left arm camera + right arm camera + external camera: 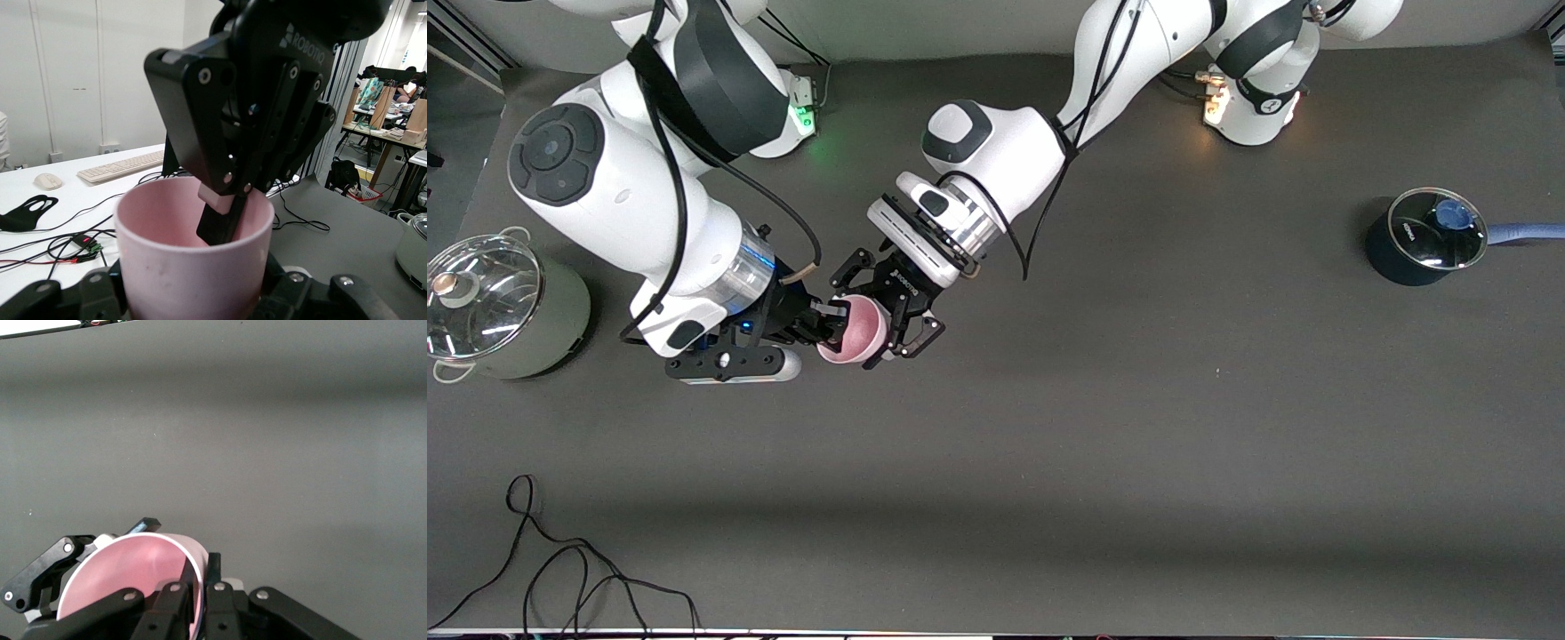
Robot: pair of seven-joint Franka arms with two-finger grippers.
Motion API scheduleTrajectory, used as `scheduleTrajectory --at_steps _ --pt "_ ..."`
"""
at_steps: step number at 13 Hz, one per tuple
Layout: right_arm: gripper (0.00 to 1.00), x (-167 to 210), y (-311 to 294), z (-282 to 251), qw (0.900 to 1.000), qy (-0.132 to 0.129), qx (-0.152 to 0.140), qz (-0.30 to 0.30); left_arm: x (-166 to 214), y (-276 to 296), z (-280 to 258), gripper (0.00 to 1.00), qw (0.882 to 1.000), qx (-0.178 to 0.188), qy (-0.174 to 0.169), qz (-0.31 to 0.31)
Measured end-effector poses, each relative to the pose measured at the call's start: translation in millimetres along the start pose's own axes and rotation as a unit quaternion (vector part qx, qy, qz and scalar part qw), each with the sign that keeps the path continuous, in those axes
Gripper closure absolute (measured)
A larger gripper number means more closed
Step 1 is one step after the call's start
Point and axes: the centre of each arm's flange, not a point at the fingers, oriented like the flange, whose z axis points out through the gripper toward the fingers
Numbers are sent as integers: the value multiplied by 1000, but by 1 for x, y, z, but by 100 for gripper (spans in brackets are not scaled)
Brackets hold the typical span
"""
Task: Transfer pink cup from left to right arm
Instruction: 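Open the left gripper and pull it back while the right gripper withdraws the cup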
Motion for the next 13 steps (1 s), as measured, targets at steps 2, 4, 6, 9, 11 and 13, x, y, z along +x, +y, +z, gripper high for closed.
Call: scheduleTrajectory --at_steps 2,4,6,9,11,13 --pt "93 1 2 -1 1000 -2 4 3 1 0 0 31 1000 -1 1 2" --pt "94 2 5 -4 1000 0 3 6 3 -3 0 22 1000 2 3 4" --pt "94 14 27 -8 1000 8 1 23 6 -4 -1 1 1000 3 5 4" --pt "94 23 47 -12 1000 11 0 29 7 -7 -2 0 1000 4 5 5" --pt "94 28 59 -14 1000 13 -1 12 3 -14 -6 0 1000 7 -7 11" --pt "94 38 83 -19 1000 17 -3 -19 -3 -21 -17 0 999 12 -28 23"
